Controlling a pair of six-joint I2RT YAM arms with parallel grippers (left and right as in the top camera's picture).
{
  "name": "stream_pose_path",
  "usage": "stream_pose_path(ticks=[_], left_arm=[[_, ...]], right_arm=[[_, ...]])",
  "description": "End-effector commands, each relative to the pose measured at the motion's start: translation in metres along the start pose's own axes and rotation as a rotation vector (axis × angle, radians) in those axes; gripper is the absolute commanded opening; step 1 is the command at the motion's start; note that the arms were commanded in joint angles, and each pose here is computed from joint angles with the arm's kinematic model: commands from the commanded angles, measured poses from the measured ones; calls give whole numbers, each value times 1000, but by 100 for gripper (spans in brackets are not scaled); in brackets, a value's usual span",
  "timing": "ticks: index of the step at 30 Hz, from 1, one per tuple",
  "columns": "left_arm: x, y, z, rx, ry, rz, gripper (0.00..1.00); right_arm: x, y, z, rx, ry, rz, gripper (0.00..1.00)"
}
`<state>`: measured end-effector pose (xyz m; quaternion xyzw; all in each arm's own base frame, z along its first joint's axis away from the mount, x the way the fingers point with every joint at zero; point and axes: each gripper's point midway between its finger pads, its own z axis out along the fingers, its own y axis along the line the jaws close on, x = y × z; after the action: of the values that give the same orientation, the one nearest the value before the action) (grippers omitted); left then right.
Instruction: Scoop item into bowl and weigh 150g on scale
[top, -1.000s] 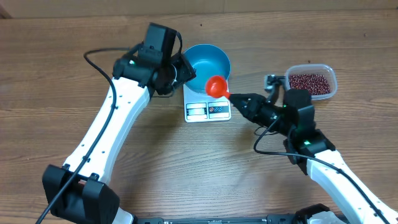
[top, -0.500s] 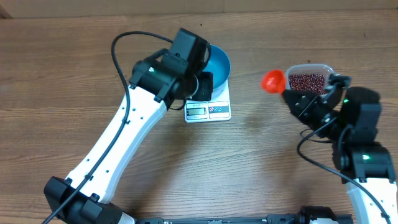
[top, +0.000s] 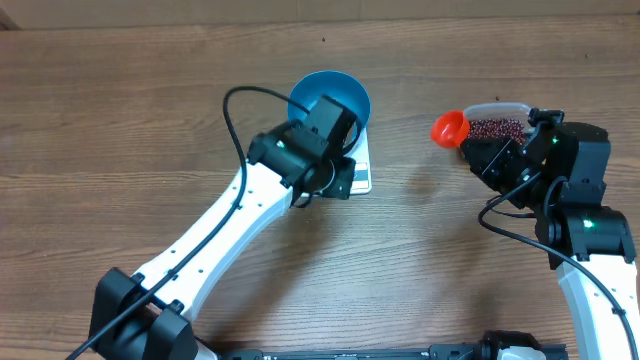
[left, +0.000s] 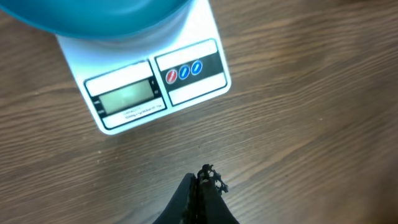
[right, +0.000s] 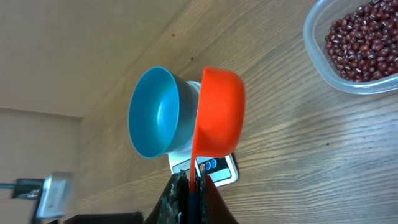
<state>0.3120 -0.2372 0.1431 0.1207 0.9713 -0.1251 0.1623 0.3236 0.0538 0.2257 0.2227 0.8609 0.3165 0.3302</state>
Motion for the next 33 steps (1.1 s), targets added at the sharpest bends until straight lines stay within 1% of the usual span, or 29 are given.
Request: stream_pose_path(ticks=[1,3,6,10,12,16,20,33], left_arm=[[11,3,22,-5,-15,61,4],[16,3,39,5,-36,104,4],[19,7,50,4,-60,118,4],[10,23,58,-77,-137,116,4],[7,23,61,-77,-158,134,4],[0,20,66,-69,-184,149,4],[1,18,83,-73,-172,208,4],[-1,17,118,-68,-170,213,4]], right_arm=[[-7,5,-4,-4,-21,-46,4],[-6,4,-4,-1,-19,-83,4],[-5,3,-4,3,-13,-119,4],[-2,2,-4,7,-3,-184,4],[-1,1,-4,11,3,-219,4],[0,0,-4,14,8,-228,4],[1,0,-4,16,12,-225,4],[2,-1,-4,18,14,-224,4]])
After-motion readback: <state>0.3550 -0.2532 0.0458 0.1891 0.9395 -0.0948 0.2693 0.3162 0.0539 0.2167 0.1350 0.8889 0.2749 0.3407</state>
